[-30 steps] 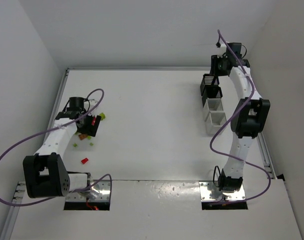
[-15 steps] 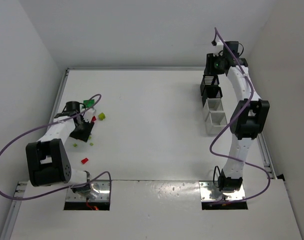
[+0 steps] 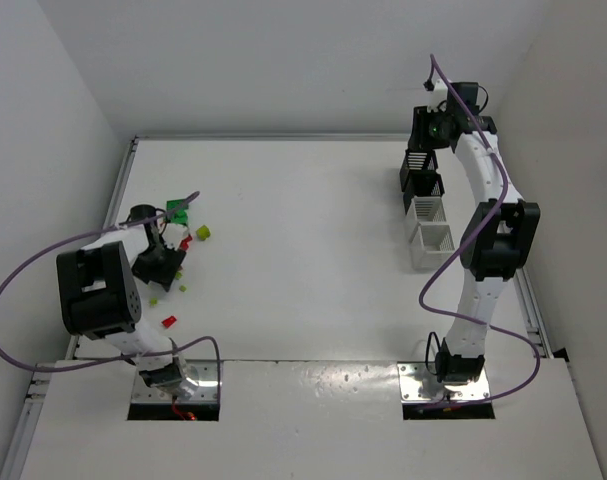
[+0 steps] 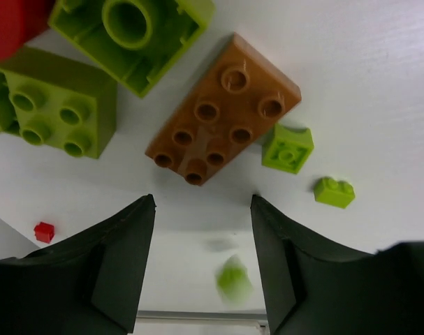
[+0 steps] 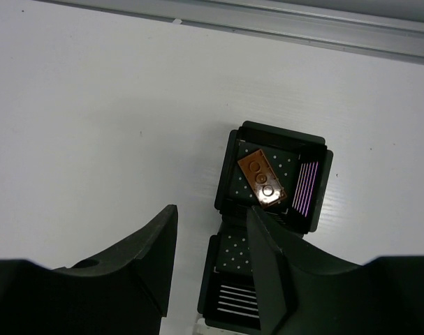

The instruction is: Sort the legos into containers by color

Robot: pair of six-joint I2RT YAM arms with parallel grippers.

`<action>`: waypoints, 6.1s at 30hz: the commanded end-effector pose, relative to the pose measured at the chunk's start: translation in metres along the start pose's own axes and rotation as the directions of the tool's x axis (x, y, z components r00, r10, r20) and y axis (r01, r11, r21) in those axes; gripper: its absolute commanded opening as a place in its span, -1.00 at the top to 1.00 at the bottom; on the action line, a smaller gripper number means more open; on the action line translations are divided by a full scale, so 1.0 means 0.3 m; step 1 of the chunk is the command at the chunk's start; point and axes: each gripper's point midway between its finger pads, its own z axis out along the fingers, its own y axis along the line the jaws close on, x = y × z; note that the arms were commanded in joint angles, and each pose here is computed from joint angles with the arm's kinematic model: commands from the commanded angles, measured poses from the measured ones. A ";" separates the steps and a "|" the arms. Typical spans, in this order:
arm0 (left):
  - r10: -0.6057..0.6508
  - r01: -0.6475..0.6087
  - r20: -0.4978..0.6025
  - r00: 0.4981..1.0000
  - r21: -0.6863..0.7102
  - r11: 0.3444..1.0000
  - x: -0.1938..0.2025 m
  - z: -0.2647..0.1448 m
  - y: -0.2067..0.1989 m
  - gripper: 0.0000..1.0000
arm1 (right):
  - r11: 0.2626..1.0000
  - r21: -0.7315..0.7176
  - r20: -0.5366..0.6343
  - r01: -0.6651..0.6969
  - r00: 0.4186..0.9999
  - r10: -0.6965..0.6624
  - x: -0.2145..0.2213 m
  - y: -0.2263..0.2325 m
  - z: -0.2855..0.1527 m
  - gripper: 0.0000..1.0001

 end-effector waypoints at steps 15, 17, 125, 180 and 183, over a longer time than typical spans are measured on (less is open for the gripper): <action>0.163 -0.172 0.096 0.982 0.099 0.980 -0.166 0.046 -0.006 -0.34 | 0.999 -0.005 0.057 0.035 0.998 -0.035 -0.056 0.043 -0.086 0.10; 0.208 -0.221 0.119 0.971 0.110 0.969 -0.183 0.035 -0.047 -0.34 | 0.999 -0.004 0.057 0.044 0.997 -0.044 -0.056 0.042 -0.086 0.10; 0.005 -0.071 0.704 0.710 0.064 0.995 -0.819 -0.680 -0.374 -0.98 | 1.000 0.020 0.137 0.008 0.990 -0.010 -0.170 0.022 -0.083 1.00; 0.231 -0.244 0.217 0.949 0.035 0.969 0.135 -0.400 -0.121 -0.55 | 0.988 -0.154 -0.011 0.034 0.999 -0.036 0.004 0.107 -0.025 -0.35; 0.225 -0.250 0.232 0.946 0.085 0.965 0.138 -0.410 -0.155 -0.44 | 0.975 -0.210 -0.029 0.078 0.996 -0.086 0.044 0.190 -0.024 -0.35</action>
